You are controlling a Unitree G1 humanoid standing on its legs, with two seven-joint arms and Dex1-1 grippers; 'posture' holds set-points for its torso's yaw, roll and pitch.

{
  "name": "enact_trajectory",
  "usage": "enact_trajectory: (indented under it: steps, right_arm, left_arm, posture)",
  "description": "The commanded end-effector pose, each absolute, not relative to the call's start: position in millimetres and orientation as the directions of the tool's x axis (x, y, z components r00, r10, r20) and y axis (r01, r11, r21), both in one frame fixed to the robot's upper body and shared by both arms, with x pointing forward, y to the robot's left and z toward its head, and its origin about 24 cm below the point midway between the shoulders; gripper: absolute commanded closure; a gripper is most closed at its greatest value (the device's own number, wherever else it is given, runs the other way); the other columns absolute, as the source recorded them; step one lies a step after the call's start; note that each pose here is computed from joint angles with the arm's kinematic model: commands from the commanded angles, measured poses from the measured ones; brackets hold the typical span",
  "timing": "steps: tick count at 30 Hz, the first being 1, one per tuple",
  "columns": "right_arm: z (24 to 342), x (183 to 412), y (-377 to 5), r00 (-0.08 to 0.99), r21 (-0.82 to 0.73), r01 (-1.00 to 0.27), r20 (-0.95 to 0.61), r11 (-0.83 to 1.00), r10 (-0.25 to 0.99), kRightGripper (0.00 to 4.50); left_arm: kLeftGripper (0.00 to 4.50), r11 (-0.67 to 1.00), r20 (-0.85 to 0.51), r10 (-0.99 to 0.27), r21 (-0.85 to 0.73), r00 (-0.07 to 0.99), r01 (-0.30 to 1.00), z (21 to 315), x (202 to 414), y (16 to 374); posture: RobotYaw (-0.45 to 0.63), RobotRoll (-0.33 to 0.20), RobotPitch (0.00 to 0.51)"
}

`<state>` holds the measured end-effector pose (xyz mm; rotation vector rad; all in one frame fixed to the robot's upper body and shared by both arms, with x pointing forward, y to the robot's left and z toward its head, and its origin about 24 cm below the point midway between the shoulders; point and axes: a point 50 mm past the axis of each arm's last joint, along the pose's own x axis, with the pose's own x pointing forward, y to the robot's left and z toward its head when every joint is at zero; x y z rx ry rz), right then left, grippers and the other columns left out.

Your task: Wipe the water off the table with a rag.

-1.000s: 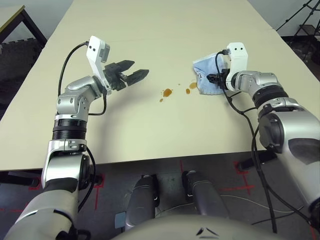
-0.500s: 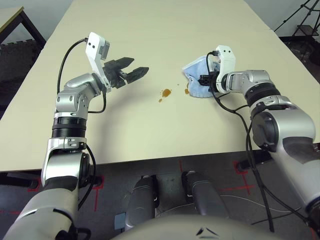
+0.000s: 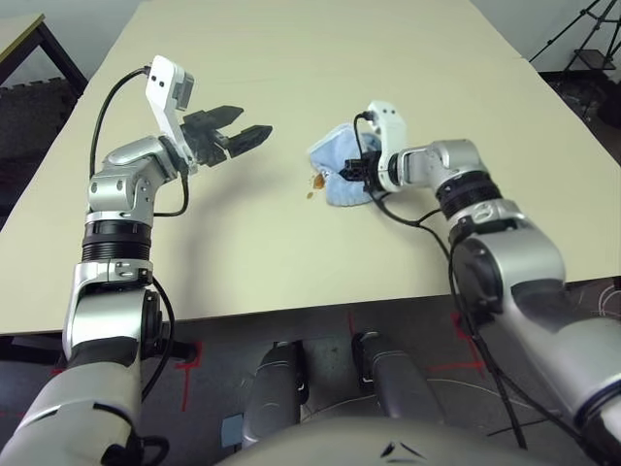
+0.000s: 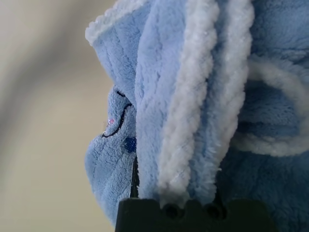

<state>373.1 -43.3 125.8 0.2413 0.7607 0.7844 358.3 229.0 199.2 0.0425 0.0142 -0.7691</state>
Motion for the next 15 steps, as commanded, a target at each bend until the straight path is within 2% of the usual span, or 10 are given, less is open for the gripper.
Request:
enact_trajectory:
  steps: [1, 9, 12, 15]
  right_arm:
    - [106, 355, -21, 0.371, 0.506, -0.541, -0.574, 0.672, 0.730, 4.48]
    - [100, 340, 7, 0.317, 0.510, -0.578, -0.579, 0.637, 0.751, 4.48]
    - [98, 347, 0, 0.368, 0.469, -0.568, -0.591, 0.677, 0.718, 4.48]
    - [101, 365, -23, 0.485, 0.404, -0.517, -0.588, 0.755, 0.647, 4.48]
  left_arm:
    - [0.00, 0.720, -0.039, -0.692, 0.036, 0.721, 0.693, 198, 359, 231]
    - [0.00, 0.725, -0.035, -0.687, 0.038, 0.726, 0.688, 199, 360, 231]
    - [0.00, 0.727, -0.033, -0.684, 0.039, 0.728, 0.685, 199, 360, 232]
    - [0.00, 0.729, -0.033, -0.682, 0.039, 0.730, 0.683, 198, 360, 232]
  posture:
    - [-0.16, 0.000, 0.137]
    - [-0.15, 0.000, 0.140]
    - [-0.15, 0.000, 0.139]
    - [-0.14, 0.000, 0.137]
